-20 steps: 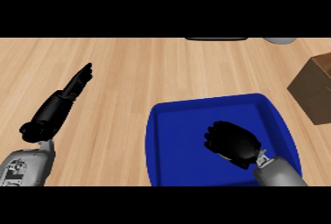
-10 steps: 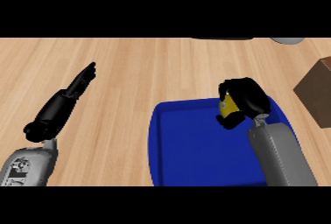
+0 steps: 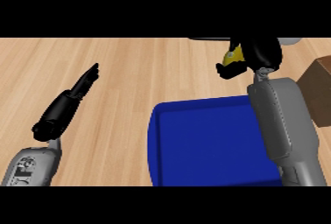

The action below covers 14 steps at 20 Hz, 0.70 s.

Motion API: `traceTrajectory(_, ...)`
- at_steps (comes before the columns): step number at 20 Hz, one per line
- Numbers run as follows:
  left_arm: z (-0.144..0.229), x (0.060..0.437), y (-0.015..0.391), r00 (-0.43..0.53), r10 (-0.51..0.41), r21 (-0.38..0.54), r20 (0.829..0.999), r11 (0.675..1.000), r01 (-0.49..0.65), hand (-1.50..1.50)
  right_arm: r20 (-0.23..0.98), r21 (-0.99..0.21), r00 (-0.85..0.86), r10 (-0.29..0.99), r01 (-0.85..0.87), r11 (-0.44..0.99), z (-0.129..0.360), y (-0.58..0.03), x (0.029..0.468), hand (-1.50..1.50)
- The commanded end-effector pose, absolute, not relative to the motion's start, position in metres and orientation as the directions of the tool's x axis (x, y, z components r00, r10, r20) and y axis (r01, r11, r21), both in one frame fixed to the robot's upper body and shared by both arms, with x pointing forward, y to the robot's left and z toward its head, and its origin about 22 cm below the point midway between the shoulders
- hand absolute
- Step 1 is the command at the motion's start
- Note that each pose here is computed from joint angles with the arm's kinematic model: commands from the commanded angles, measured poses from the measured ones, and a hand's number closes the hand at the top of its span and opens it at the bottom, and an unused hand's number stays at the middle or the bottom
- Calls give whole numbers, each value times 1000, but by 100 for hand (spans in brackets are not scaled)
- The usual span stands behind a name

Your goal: Pick the lemon from the tray and place it in the cardboard box

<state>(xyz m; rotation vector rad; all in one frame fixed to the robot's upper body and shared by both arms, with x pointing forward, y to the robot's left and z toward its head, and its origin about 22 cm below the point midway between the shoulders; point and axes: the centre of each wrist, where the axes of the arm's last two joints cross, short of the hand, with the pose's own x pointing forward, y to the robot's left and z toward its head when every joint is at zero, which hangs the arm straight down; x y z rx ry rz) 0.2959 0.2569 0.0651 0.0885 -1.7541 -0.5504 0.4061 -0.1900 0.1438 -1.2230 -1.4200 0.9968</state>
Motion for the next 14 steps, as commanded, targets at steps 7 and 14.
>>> traceTrajectory(7,70,288,269,-251,-346,404,904,884,235,0,405,-847,326,854,485,217,202,-252,413,150)
traceTrajectory(14,81,292,264,-267,-357,414,895,887,203,0,466,-818,425,776,541,195,226,-344,408,150)
